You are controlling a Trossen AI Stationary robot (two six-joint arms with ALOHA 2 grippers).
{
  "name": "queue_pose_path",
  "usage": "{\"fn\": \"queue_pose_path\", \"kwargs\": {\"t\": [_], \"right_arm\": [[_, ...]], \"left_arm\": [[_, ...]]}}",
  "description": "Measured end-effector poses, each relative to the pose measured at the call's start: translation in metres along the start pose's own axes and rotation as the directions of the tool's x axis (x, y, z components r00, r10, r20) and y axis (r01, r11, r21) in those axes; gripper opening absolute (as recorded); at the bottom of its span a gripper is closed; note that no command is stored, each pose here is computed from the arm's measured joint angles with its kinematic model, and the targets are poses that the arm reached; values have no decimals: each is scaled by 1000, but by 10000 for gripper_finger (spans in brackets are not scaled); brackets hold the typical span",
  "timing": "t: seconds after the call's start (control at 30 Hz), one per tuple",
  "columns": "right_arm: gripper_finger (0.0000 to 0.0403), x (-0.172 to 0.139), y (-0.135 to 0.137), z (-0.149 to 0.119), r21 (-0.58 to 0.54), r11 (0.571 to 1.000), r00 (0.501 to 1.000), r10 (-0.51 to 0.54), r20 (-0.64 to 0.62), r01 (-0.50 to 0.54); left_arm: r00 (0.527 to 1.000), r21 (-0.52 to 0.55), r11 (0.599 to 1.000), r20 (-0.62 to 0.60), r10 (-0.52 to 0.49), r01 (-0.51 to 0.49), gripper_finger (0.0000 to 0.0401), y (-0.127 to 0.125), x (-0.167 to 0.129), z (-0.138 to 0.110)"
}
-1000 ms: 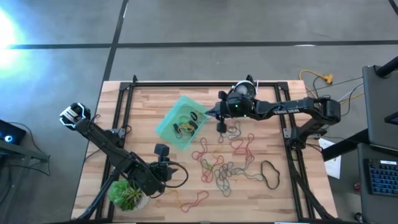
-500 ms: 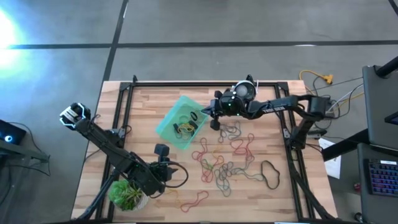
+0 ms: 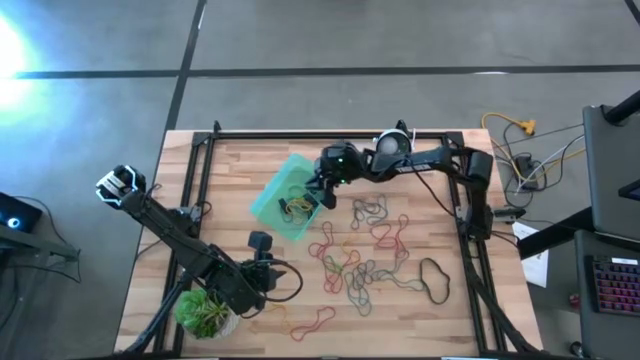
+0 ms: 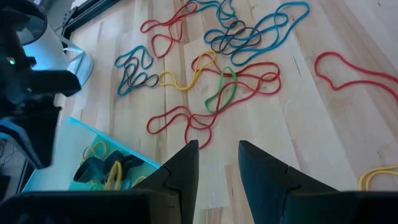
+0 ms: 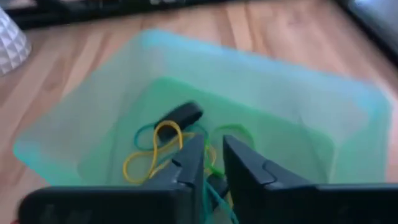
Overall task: Pick and place rubber bands into bin
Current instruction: Put the blue rubber band into the green bin, then put the purple rubber band into the green bin
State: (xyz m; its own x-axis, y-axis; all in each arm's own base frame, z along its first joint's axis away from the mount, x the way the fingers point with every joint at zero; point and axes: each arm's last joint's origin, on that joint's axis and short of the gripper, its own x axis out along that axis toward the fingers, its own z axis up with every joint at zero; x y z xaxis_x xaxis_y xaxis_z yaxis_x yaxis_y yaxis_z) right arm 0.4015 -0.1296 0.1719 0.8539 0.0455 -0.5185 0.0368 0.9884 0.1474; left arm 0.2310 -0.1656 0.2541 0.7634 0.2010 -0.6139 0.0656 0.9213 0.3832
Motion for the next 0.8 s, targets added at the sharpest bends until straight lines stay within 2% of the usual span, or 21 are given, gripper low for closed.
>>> {"fn": "queue_pose_path", "kwargs": {"t": [0.17,0.33,0.57,0.7,0.8], "right_arm": [[121,6,-2,7,-14,1000,996,14,-88,-15],[149,-16,11,12,-59,997,975,39,-217,-53],[148,-55,55,8,-102,983,933,109,-344,-153],[140,-73,80,-9,-105,973,901,145,-408,-204],[133,-87,91,-27,-85,976,885,144,-443,-201]], "left_arm": [[1000,2,1000,-1,0,0,98,0,0,0],[1000,3,1000,-3,0,0,98,0,0,-1],[1000,2,1000,-2,0,0,98,0,0,-1],[1000,2,1000,-3,0,0,98,0,0,-1],[1000,1,1000,-1,0,0,98,0,0,0]]}}
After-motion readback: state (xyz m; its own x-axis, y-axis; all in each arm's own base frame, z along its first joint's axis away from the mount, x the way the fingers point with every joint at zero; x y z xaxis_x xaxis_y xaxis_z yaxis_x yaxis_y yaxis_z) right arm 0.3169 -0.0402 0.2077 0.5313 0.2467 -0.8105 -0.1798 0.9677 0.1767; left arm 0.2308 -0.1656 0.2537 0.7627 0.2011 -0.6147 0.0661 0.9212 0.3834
